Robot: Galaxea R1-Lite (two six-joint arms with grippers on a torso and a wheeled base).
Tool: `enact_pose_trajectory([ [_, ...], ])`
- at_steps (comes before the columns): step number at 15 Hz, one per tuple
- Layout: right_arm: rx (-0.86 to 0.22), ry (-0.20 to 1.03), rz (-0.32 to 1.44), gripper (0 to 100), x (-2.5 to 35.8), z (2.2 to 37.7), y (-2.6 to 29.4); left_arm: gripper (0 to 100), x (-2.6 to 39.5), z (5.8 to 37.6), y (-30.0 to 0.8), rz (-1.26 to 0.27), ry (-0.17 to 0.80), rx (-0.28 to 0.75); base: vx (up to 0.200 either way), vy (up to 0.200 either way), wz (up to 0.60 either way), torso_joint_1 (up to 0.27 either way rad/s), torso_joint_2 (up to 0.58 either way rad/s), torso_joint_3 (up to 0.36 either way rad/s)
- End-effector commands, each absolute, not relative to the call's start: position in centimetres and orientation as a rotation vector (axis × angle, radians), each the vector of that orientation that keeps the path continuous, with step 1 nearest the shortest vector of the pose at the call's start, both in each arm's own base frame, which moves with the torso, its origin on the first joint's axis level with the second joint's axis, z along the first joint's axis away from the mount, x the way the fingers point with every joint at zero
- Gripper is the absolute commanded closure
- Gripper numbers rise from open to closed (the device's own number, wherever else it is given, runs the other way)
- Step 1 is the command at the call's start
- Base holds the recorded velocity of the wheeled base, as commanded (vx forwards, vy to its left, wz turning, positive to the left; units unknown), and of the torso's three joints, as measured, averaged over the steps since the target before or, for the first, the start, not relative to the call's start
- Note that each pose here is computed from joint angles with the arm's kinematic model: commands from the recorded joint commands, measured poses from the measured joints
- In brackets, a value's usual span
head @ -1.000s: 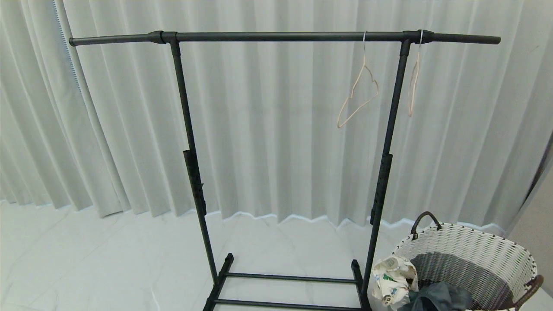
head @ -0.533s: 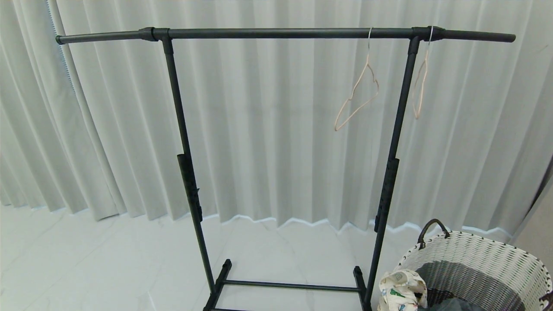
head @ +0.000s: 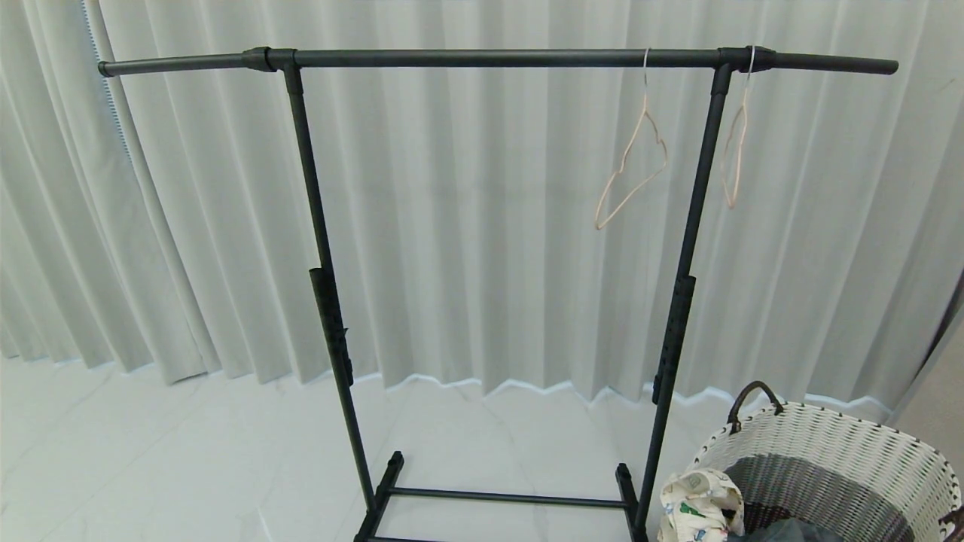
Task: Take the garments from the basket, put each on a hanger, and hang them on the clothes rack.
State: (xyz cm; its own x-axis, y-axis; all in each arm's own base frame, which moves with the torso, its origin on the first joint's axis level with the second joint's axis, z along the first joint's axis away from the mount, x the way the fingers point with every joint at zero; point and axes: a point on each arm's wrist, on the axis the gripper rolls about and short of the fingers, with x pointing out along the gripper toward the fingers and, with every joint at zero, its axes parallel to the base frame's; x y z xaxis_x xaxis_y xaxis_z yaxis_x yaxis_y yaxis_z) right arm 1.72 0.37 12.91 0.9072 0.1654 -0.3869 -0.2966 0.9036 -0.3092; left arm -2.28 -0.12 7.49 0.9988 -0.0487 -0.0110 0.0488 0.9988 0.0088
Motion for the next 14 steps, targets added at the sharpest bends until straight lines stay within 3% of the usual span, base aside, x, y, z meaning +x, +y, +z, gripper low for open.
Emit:
enact_pose_trajectory([
  [1,-0.466,0.781,0.413,0,5.7,9.7,0.6,0,-2.3,7.5,-0.1,-0.049,0.011,0.009,0.0,0.0,0.0,0.0,0.0,0.0],
  [5,-0.532,0.965,0.583,0,7.6,6.6,1.4,0,-2.3,7.5,-0.1,-0.049,0.012,0.009,0.0,0.0,0.0,0.0,0.0,0.0],
  [10,-0.524,1.061,0.613,0,11.5,4.0,2.1,0,-2.3,7.5,-0.1,-0.049,0.011,0.009,0.0,0.0,0.0,0.0,0.0,0.0],
  [14,-0.527,1.056,0.616,0,15.8,3.5,2.8,0,-2.3,7.5,-0.1,-0.049,0.011,0.009,0.0,0.0,0.0,0.0,0.0,0.0],
])
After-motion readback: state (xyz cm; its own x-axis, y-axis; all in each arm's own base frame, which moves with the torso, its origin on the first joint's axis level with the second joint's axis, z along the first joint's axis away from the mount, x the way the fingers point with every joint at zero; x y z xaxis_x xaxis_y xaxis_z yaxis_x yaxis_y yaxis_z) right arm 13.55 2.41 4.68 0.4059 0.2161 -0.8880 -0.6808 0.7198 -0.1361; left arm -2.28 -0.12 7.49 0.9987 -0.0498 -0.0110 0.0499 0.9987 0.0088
